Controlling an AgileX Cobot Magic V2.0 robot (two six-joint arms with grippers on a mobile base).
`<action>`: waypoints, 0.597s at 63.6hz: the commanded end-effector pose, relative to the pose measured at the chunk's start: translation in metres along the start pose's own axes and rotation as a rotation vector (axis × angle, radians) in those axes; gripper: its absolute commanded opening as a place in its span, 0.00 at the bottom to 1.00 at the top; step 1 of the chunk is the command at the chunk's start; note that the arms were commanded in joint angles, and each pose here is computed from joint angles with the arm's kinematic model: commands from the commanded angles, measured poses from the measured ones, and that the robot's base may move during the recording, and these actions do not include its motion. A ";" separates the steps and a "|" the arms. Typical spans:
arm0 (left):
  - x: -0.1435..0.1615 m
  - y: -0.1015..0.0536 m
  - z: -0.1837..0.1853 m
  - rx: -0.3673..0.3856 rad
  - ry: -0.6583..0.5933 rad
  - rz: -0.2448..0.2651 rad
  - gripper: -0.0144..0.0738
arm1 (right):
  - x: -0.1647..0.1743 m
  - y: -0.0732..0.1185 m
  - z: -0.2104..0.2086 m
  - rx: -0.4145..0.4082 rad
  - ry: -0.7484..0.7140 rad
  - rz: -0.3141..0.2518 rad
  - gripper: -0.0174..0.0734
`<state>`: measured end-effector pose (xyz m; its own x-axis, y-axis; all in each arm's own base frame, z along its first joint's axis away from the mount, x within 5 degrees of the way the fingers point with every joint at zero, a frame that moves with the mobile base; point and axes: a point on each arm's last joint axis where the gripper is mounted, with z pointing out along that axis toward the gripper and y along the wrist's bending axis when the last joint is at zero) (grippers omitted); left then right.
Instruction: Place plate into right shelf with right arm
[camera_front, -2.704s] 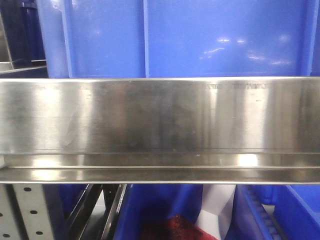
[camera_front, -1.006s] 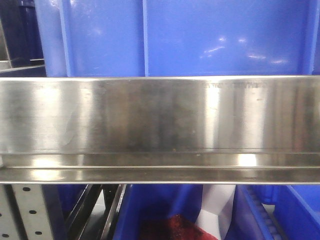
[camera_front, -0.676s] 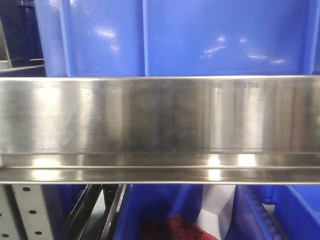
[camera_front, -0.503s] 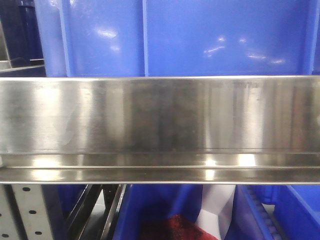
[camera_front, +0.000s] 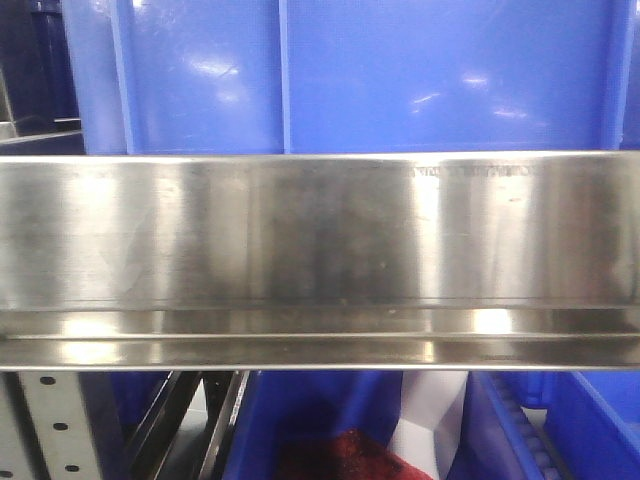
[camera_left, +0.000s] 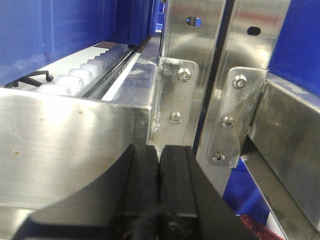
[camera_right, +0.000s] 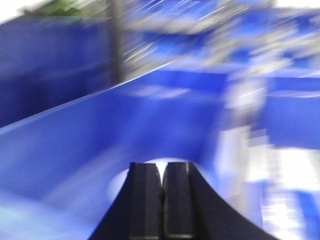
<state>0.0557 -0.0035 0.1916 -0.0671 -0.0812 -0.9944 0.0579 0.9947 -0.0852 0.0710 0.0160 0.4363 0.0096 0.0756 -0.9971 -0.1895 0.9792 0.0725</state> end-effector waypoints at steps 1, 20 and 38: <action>-0.004 -0.001 0.001 0.015 -0.072 -0.008 0.11 | -0.003 -0.006 -0.012 0.095 -0.171 -0.023 0.26; -0.004 -0.001 0.001 0.015 -0.072 -0.008 0.11 | 0.067 -0.010 -0.045 0.171 -0.214 -0.072 0.26; -0.004 -0.001 0.001 0.015 -0.072 -0.008 0.11 | 0.122 -0.013 -0.052 0.176 -0.218 -0.026 0.26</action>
<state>0.0557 -0.0035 0.1916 -0.0671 -0.0812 -0.9944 0.0579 0.9947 -0.0852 0.0252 0.0047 0.3088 0.1240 0.0651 -0.9901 -0.0331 0.9976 0.0615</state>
